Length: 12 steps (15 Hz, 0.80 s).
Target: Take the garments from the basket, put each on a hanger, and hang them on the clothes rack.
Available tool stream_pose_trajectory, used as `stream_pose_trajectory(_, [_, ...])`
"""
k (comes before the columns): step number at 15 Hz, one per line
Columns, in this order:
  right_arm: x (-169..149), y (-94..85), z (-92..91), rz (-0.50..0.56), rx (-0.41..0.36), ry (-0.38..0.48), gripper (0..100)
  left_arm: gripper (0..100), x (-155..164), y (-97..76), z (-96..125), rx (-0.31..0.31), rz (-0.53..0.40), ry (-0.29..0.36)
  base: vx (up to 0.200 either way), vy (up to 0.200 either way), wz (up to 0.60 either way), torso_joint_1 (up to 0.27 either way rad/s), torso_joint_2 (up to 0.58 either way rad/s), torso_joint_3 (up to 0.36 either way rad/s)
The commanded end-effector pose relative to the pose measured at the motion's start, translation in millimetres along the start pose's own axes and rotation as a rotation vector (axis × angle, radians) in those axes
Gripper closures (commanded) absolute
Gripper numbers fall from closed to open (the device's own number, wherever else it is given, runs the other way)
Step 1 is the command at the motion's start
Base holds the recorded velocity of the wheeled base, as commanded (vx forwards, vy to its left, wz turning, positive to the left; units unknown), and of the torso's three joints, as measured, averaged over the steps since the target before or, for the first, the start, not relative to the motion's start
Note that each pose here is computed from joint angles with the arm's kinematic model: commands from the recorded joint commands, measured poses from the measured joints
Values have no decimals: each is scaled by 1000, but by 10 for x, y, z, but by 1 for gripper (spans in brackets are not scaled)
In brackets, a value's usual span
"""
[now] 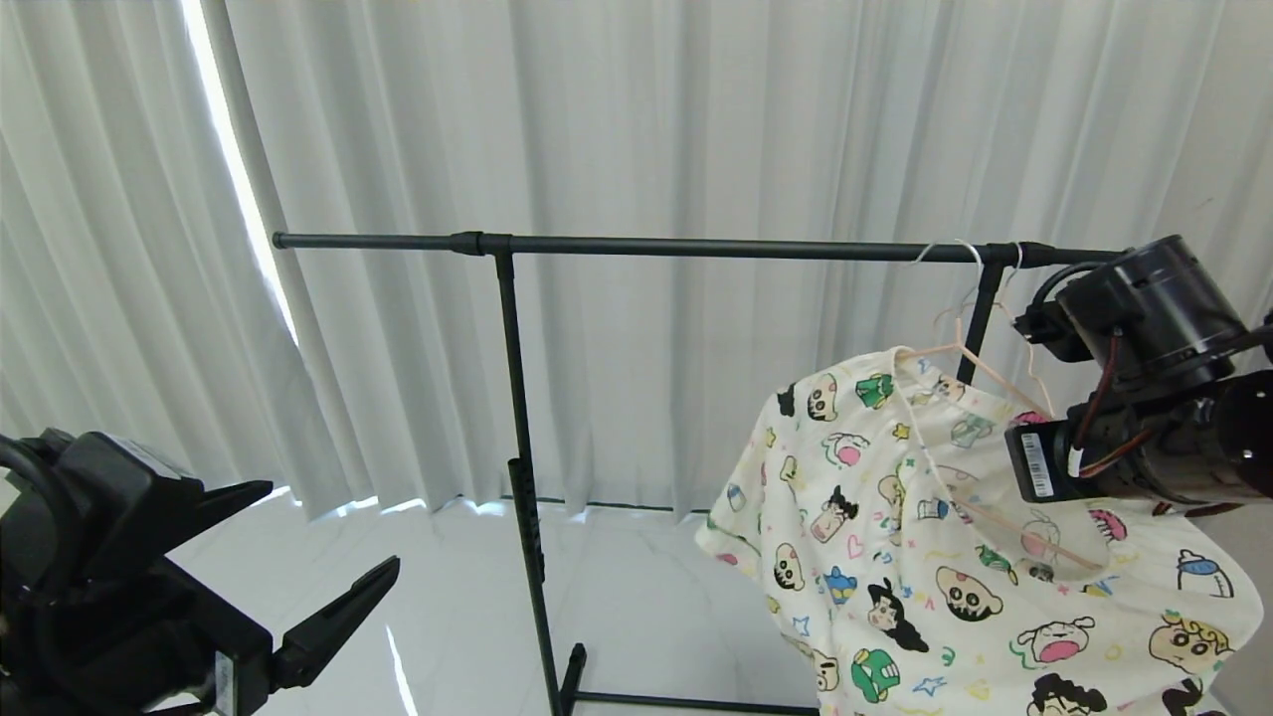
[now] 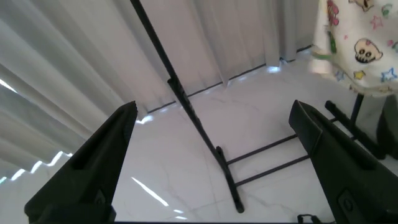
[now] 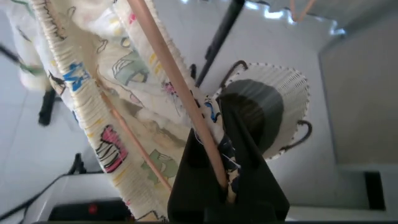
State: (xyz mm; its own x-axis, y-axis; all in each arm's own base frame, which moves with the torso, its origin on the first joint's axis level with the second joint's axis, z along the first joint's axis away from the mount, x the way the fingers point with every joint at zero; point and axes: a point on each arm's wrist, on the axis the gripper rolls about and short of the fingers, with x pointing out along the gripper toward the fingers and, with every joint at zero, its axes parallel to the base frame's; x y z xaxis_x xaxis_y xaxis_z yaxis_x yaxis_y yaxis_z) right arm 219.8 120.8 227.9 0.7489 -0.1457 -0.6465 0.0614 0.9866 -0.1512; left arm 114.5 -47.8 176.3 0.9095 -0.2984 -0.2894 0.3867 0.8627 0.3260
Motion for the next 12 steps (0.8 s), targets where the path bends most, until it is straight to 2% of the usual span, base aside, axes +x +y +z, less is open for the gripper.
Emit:
stream_pose_trajectory(1, [170, 66, 102, -68, 16, 6, 100, 0, 13, -3, -7, 3, -2, 7, 0, 0, 0, 0, 0, 0])
stream_pose_trajectory(3, [192, 81, 218, -89, 37, -23, 100, 0, 38, -4, -11, 3, -2, 18, 0, 0, 0, 0, 0, 0])
stream_pose_trajectory(8, [200, 130, 373, -102, 61, -66, 100, 0, 91, -2, 5, -2, -5, 32, 200, 0, 0, -2, 0, 6])
stream_pose_trajectory(12, [195, 140, 380, -100, 61, -69, 100, 0, 85, 0, 7, -1, -4, 29, 200, 0, 0, 8, 4, -1])
